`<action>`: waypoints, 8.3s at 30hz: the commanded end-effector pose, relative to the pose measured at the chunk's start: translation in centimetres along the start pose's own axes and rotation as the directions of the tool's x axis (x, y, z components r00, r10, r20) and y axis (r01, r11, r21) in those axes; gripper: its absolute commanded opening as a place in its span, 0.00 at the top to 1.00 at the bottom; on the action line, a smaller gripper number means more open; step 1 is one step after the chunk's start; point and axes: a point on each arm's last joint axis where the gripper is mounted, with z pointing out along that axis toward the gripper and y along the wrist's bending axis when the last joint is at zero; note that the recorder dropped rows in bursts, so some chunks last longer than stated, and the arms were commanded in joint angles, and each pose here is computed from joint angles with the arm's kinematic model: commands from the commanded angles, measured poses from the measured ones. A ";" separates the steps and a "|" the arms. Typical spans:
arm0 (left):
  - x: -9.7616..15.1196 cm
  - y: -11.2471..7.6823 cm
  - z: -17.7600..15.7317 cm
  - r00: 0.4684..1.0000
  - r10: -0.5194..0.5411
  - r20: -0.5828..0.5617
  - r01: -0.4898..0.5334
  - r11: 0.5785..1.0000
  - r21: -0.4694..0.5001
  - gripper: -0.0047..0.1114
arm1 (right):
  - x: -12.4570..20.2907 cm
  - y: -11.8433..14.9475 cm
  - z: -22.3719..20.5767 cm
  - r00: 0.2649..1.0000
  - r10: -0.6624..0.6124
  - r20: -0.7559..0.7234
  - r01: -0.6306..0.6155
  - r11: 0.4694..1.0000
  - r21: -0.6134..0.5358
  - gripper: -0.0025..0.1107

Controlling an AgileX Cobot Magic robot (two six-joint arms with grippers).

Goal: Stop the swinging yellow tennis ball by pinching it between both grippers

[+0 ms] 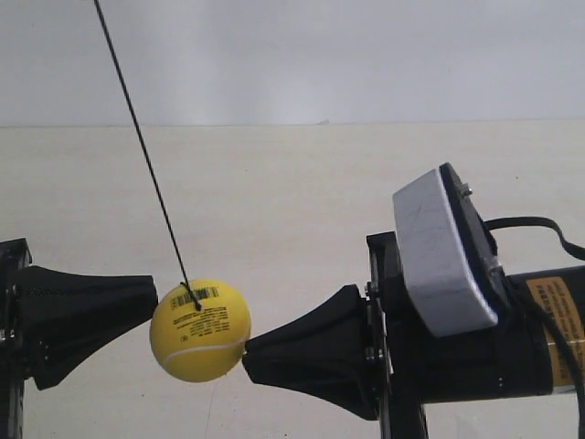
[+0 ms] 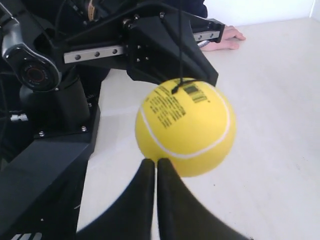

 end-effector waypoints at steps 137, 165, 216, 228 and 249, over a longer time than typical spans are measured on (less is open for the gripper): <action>-3.2 -4.4 -12.3 0.259 -0.256 0.931 0.700 0.714 0.002 0.92 | -4.1 10.5 -19.5 0.799 -0.322 0.507 -0.229 0.617 0.753 0.98; 0.4 -2.6 -11.5 0.380 -0.301 0.875 0.883 0.401 -0.245 0.92 | -4.0 10.5 -19.5 0.798 -0.316 0.513 -0.236 0.618 0.750 0.98; 3.4 -2.4 -11.3 0.990 0.010 -0.143 -0.132 0.450 -0.883 0.92 | -4.0 10.4 -19.6 0.802 -0.311 0.509 -0.243 0.609 0.755 0.98; 3.4 -2.4 -11.3 0.990 0.010 -0.143 -0.132 0.450 -0.883 0.92 | -4.0 10.4 -19.6 0.802 -0.311 0.509 -0.243 0.609 0.755 0.98; 3.4 -2.4 -11.3 0.990 0.010 -0.143 -0.132 0.450 -0.883 0.92 | -4.0 10.4 -19.6 0.802 -0.311 0.509 -0.243 0.609 0.755 0.98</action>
